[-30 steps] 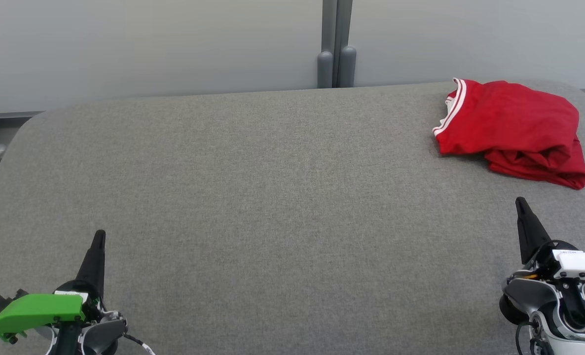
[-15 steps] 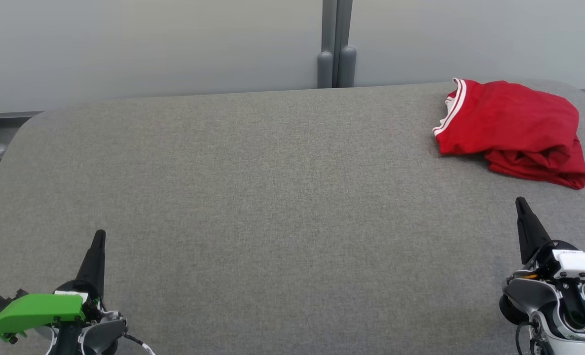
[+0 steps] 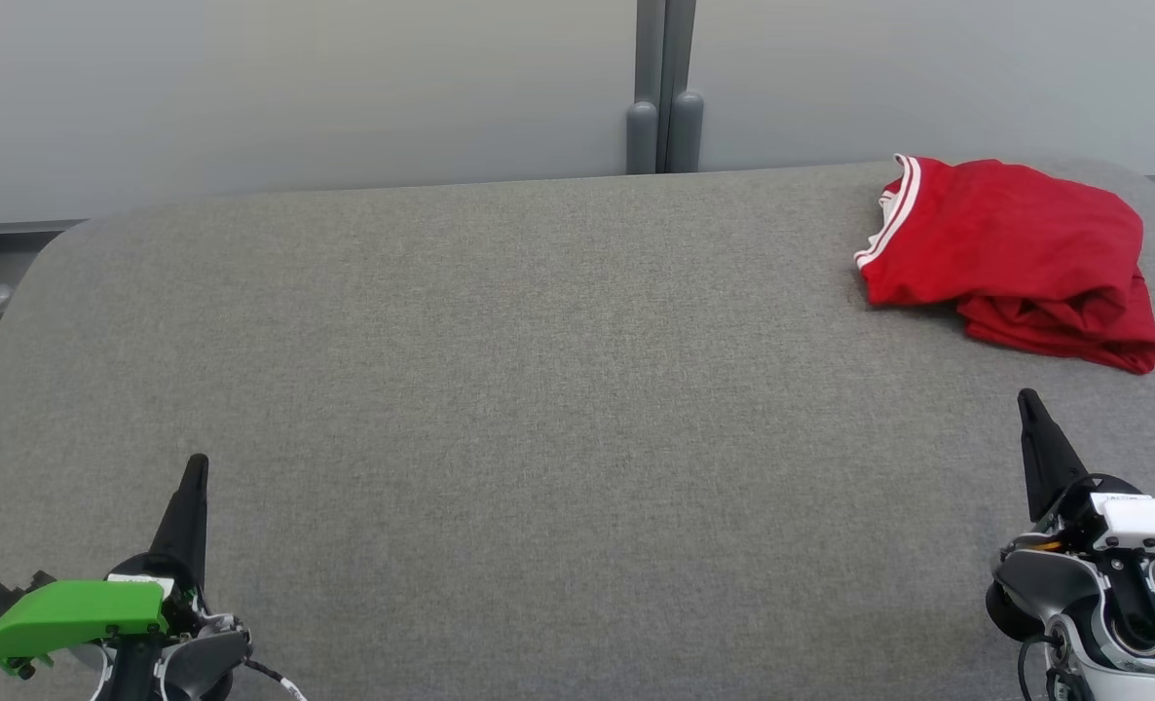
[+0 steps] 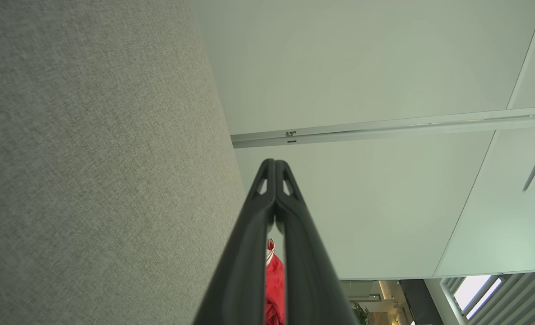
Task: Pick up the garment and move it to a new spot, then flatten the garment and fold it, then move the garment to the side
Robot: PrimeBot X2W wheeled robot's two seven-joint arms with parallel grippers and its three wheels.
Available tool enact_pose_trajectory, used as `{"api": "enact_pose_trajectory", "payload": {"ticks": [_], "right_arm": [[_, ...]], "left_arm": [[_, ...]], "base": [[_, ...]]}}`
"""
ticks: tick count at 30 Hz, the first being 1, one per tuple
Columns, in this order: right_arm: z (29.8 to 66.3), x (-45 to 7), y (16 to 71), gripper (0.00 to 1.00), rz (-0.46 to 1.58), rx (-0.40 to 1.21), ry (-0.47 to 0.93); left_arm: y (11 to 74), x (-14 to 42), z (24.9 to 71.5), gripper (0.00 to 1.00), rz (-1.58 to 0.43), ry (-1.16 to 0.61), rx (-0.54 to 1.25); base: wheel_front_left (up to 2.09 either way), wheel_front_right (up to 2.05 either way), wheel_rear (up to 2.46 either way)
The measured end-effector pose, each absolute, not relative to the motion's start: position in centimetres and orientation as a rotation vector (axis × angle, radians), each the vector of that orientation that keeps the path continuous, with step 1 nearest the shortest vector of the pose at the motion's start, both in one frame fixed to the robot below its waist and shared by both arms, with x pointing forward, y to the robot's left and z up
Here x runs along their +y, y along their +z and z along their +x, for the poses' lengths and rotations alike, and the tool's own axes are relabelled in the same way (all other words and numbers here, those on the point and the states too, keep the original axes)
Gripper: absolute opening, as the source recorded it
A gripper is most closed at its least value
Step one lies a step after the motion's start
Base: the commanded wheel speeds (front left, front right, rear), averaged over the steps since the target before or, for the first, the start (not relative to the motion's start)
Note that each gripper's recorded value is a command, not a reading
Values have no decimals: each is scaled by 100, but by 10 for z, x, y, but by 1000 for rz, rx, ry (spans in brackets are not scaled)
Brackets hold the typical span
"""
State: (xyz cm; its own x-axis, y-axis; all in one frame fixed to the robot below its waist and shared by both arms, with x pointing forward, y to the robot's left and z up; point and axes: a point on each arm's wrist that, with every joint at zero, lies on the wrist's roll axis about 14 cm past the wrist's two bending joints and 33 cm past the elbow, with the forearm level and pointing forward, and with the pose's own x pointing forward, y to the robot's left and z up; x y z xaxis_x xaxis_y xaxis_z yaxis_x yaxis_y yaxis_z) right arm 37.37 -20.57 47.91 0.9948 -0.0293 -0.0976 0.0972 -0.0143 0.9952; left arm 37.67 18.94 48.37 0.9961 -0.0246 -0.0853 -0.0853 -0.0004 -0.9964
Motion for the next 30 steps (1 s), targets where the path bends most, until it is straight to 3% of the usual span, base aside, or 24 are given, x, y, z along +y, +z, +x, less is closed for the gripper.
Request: {"api": "enact_pose_trajectory", "payload": {"ticks": [30], "right_arm": [[374, -206, 479, 0, 1582, 53, -100]], "left_arm": [[484, 189, 377, 0, -1571, 48, 86]], "base": [[0, 0, 0]]}}
